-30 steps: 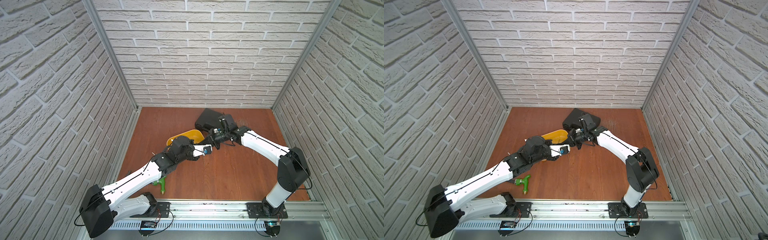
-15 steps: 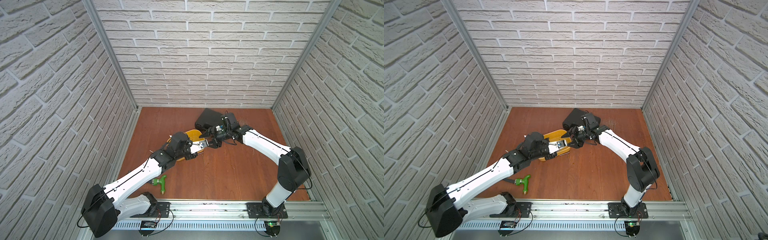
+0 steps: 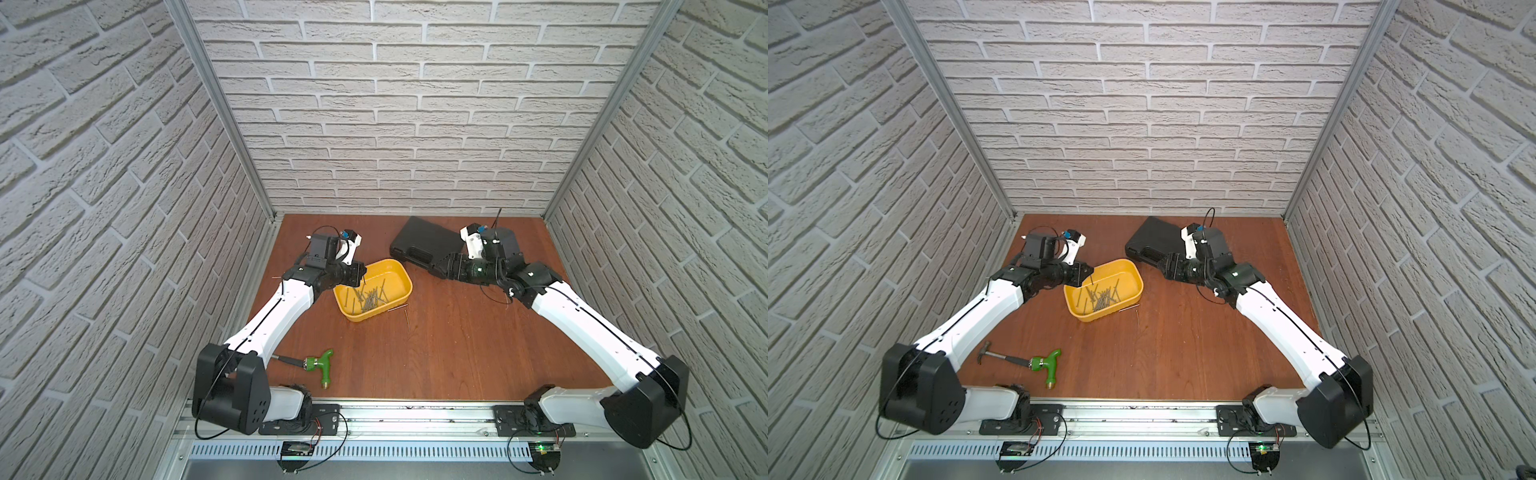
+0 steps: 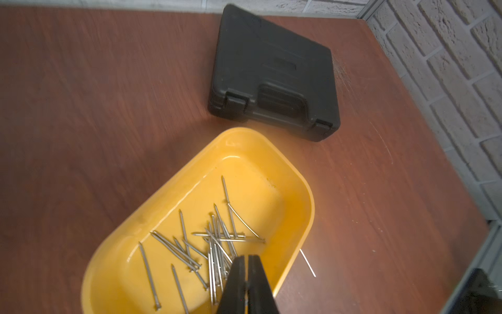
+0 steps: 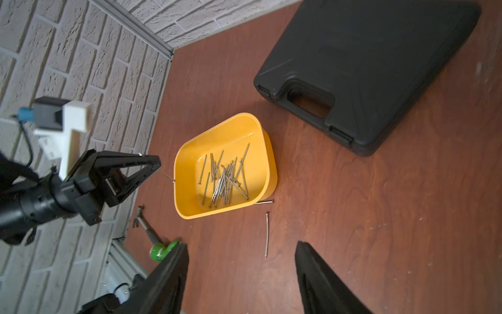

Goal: Put the nails on the desktop into the storage box
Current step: Place the nail in the storage box.

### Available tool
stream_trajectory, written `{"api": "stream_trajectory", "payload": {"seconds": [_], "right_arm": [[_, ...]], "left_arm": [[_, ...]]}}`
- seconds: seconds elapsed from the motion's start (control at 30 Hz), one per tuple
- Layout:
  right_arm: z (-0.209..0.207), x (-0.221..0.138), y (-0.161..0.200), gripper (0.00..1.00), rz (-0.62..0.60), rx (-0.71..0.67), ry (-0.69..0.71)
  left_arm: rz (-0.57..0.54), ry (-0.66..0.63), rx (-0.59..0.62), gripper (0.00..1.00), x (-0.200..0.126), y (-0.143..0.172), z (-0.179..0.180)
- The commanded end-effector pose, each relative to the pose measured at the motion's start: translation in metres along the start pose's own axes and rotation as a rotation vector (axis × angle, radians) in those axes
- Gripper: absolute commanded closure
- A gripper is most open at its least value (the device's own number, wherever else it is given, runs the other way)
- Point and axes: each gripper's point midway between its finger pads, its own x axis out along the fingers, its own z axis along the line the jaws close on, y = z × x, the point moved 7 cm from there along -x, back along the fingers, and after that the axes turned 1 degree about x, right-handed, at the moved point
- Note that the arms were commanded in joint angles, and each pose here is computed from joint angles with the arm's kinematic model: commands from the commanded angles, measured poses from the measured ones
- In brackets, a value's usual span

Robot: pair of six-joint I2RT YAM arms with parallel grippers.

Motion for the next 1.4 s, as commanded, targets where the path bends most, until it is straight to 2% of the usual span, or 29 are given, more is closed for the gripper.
{"api": "stream_trajectory", "payload": {"seconds": [0.0, 0.2, 0.33, 0.47, 0.57, 0.7, 0.77, 0.8, 1.0, 1.2, 1.37], "right_arm": [[0.011, -0.001, 0.009, 0.33, -0.039, -0.331, -0.004], [0.043, 0.006, 0.041, 0.34, 0.002, -0.587, -0.057], [0.066, 0.007, 0.061, 0.34, -0.034, -0.728, -0.114], [0.077, 0.006, 0.073, 0.29, -0.082, -0.813, -0.148], [0.072, 0.009, 0.074, 0.22, -0.086, -0.792, -0.115], [0.07, 0.015, 0.079, 0.21, -0.034, -0.77, -0.101], [0.067, 0.019, 0.081, 0.21, 0.0, -0.755, -0.073], [0.064, 0.021, 0.081, 0.21, 0.015, -0.741, -0.051], [0.045, 0.04, 0.095, 0.25, 0.187, -0.65, 0.102], [0.026, 0.065, 0.121, 0.29, 0.332, -0.519, 0.208], [0.024, 0.085, 0.14, 0.31, 0.361, -0.515, 0.275]], "left_arm": [[0.07, 0.063, -0.173, 1.0, 0.006, 0.004, 0.0], [0.133, 0.01, -0.235, 1.0, 0.032, 0.017, 0.025], [0.175, -0.007, -0.266, 1.0, 0.05, 0.025, 0.042], [0.21, -0.015, -0.289, 1.0, 0.064, 0.03, 0.051], [0.232, -0.012, -0.301, 1.0, 0.072, 0.034, 0.055], [0.262, -0.013, -0.316, 1.0, 0.079, 0.042, 0.058], [0.261, -0.016, -0.318, 0.95, 0.078, 0.042, 0.058], [0.259, -0.02, -0.314, 0.88, 0.076, 0.042, 0.058], [0.24, -0.032, -0.301, 0.72, 0.064, 0.035, 0.054], [0.197, -0.032, -0.3, 0.65, 0.041, 0.028, 0.042], [0.126, -0.034, -0.276, 0.58, 0.007, 0.016, 0.026]]}}
